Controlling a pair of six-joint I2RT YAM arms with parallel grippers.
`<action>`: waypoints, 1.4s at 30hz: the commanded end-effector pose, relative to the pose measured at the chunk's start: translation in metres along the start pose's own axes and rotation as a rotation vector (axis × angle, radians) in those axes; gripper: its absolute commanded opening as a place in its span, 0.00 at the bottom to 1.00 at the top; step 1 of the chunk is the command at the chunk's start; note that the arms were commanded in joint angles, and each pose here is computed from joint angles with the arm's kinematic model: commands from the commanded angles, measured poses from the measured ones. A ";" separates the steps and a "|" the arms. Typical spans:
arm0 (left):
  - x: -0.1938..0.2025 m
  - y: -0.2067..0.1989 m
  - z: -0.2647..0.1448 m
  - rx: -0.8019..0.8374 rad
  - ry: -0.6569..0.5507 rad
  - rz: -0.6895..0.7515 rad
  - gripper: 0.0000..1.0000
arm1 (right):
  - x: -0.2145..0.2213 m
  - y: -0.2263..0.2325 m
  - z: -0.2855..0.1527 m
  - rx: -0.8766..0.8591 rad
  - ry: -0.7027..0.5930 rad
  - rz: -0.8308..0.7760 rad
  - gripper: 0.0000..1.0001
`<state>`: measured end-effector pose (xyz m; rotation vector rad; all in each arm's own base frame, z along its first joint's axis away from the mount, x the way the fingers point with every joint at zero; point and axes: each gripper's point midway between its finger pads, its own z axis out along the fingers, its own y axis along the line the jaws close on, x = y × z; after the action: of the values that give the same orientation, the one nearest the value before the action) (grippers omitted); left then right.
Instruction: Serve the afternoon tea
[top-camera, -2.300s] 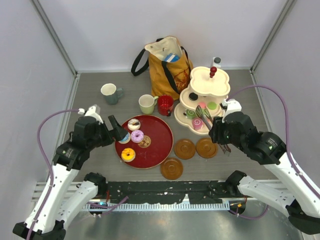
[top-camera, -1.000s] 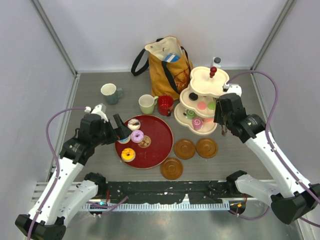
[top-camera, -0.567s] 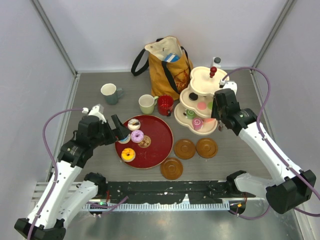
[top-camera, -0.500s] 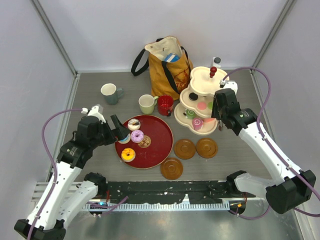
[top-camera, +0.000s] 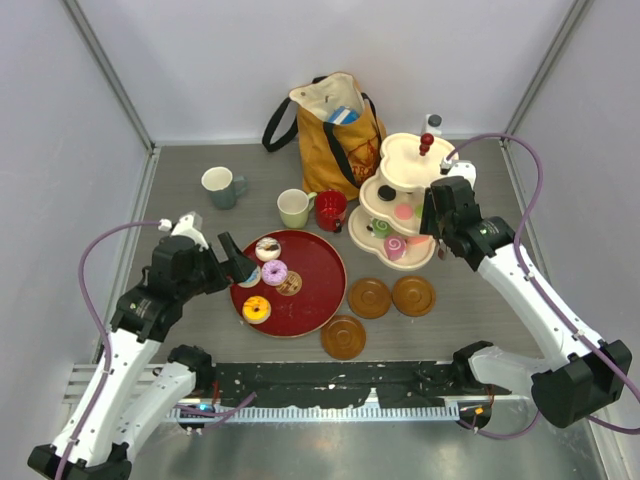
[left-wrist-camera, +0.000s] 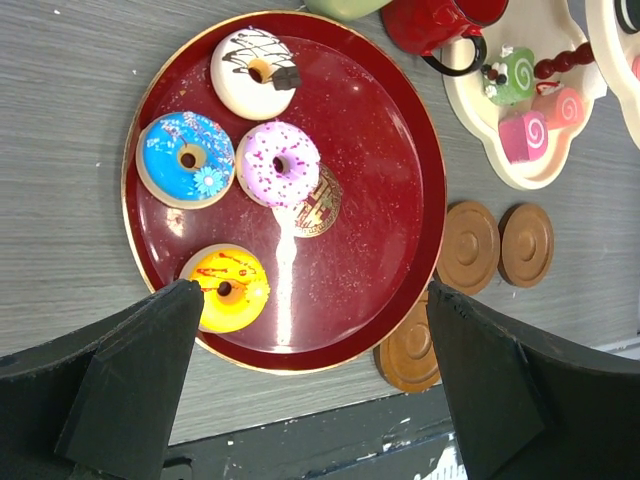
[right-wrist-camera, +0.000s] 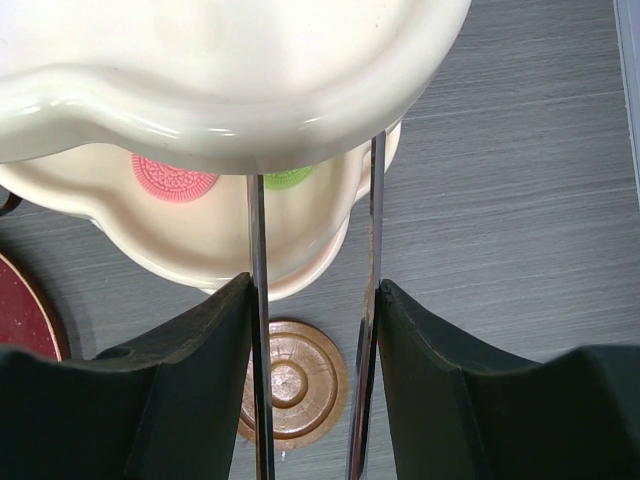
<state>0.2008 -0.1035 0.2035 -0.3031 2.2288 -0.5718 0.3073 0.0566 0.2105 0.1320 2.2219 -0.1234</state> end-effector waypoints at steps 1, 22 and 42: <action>-0.009 -0.002 -0.010 0.002 -0.037 0.000 1.00 | -0.014 -0.003 -0.007 -0.003 -0.056 0.032 0.55; -0.003 0.001 -0.014 -0.003 -0.029 -0.015 1.00 | 0.024 0.001 -0.075 -0.257 -0.060 0.075 0.54; 0.012 0.028 -0.014 -0.120 -0.007 -0.053 1.00 | 0.055 0.076 -0.171 -0.938 -0.003 -0.042 0.55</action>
<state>0.1825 -0.0848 0.1893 -0.3909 2.2768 -0.4807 0.1625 0.1281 0.2528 -0.2748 2.1295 0.6798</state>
